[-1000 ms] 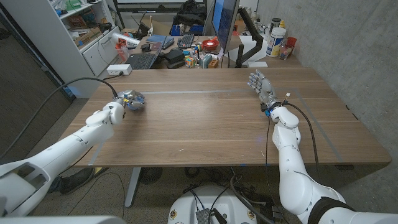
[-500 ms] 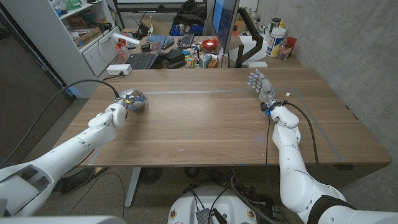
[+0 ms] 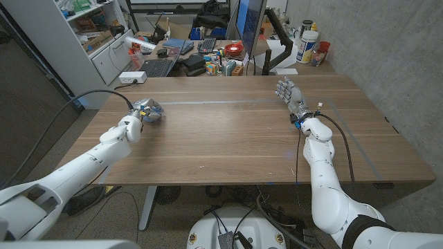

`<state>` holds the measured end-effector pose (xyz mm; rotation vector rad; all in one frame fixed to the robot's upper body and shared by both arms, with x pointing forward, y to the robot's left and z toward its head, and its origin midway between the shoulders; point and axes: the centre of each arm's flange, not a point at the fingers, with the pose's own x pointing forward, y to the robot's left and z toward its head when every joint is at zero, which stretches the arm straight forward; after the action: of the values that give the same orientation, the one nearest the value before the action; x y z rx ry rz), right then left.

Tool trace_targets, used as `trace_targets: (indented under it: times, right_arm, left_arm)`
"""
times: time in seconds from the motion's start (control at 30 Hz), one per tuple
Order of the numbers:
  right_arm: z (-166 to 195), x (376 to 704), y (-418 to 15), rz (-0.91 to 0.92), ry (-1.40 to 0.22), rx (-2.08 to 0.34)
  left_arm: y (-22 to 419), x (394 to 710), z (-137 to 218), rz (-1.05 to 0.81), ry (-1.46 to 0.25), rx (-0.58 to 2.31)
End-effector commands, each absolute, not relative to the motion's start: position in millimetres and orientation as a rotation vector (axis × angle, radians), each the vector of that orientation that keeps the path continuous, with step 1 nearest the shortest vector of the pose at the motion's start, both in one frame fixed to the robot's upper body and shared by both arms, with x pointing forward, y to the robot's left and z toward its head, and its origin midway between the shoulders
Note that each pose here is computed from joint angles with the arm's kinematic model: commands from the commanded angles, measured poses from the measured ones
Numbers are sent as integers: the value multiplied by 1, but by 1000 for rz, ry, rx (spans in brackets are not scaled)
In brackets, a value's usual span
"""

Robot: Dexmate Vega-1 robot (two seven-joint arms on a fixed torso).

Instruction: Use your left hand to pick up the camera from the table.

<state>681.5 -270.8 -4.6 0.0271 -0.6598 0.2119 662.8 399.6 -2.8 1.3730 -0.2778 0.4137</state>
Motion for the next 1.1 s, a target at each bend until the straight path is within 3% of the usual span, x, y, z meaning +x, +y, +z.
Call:
trace_targets:
  times: [0.03, 1.1]
  right_arm:
    - [-3, 682, -270, 215, -658, 22]
    - [2, 680, -266, 213, -668, 6]
  left_arm:
    - [401, 662, -6, 421, -273, 1356]
    - [403, 651, 10, 459, -290, 1371]
